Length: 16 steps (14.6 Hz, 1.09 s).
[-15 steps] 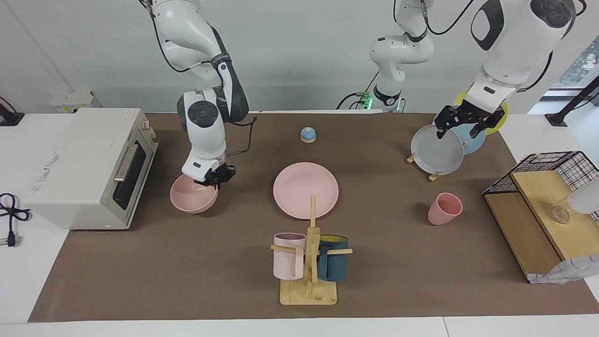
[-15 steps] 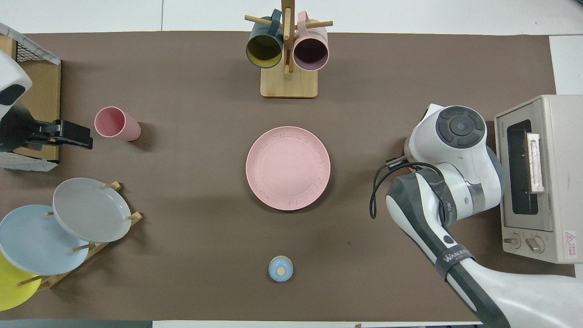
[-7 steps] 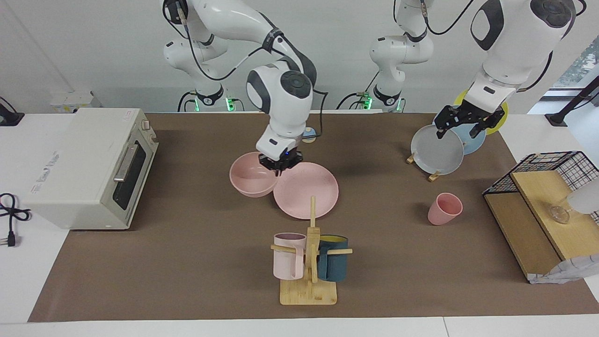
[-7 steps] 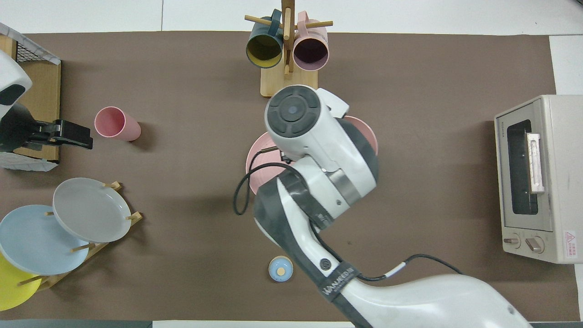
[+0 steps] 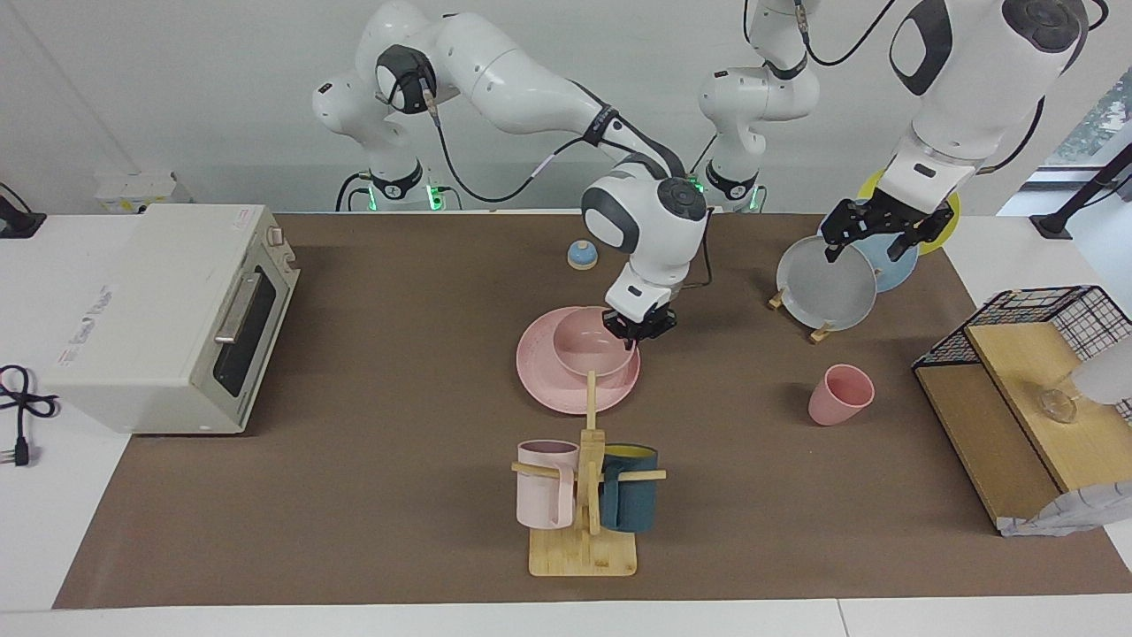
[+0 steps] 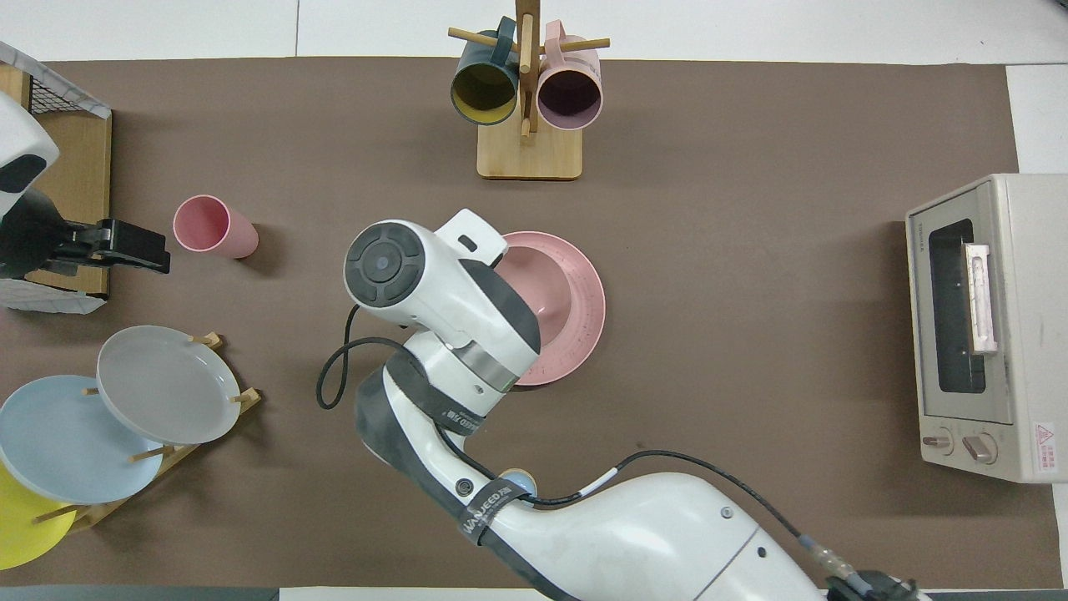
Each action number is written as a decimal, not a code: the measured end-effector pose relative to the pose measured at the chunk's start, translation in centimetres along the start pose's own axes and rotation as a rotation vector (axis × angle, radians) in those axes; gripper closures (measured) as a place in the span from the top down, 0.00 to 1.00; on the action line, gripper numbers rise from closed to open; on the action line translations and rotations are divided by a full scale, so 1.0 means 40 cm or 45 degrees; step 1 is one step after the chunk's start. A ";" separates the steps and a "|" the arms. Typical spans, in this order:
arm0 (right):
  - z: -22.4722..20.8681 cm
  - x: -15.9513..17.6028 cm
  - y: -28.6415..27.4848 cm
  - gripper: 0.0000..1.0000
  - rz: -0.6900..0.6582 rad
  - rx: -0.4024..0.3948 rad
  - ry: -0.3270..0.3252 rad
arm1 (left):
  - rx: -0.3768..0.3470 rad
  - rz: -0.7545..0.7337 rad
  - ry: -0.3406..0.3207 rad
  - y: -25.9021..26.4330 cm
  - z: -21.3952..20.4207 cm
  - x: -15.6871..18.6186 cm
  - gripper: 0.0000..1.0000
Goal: Organize tableware
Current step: 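Carry the pink bowl with the right gripper over the pink plate, then release the bowl onto the plate and withdraw the right gripper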
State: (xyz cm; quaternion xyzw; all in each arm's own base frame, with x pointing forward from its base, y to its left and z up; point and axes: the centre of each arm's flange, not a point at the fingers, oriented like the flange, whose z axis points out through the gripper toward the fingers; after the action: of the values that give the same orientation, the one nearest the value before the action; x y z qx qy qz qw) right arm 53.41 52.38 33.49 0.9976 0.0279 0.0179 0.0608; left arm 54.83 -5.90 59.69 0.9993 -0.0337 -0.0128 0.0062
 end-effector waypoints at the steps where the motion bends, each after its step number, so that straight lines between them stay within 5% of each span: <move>1: -0.008 -0.003 -0.001 0.05 -0.004 -0.029 -0.005 | 0.000 0.000 0.000 0.000 0.000 0.000 1.00; 8: 0.012 0.010 0.026 0.05 -0.002 -0.102 -0.016 | 0.000 0.000 0.000 0.000 0.000 0.000 1.00; 11: 0.000 0.025 0.040 0.27 0.018 -0.088 -0.020 | 0.000 0.000 0.000 0.000 0.000 0.000 1.00; 13: -0.048 0.058 0.094 0.52 0.046 -0.090 -0.031 | 0.000 0.000 0.000 0.000 0.000 0.000 1.00; 16: -0.242 0.122 0.276 0.84 0.023 -0.070 -0.035 | 0.000 0.000 -0.002 0.000 0.000 0.000 1.00</move>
State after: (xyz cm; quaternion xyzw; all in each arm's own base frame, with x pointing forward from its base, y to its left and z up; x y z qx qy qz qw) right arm 58.48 42.87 44.61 0.9959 0.0175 0.0053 0.0886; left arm 54.81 -5.91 59.68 0.9993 -0.0338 -0.0135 0.0062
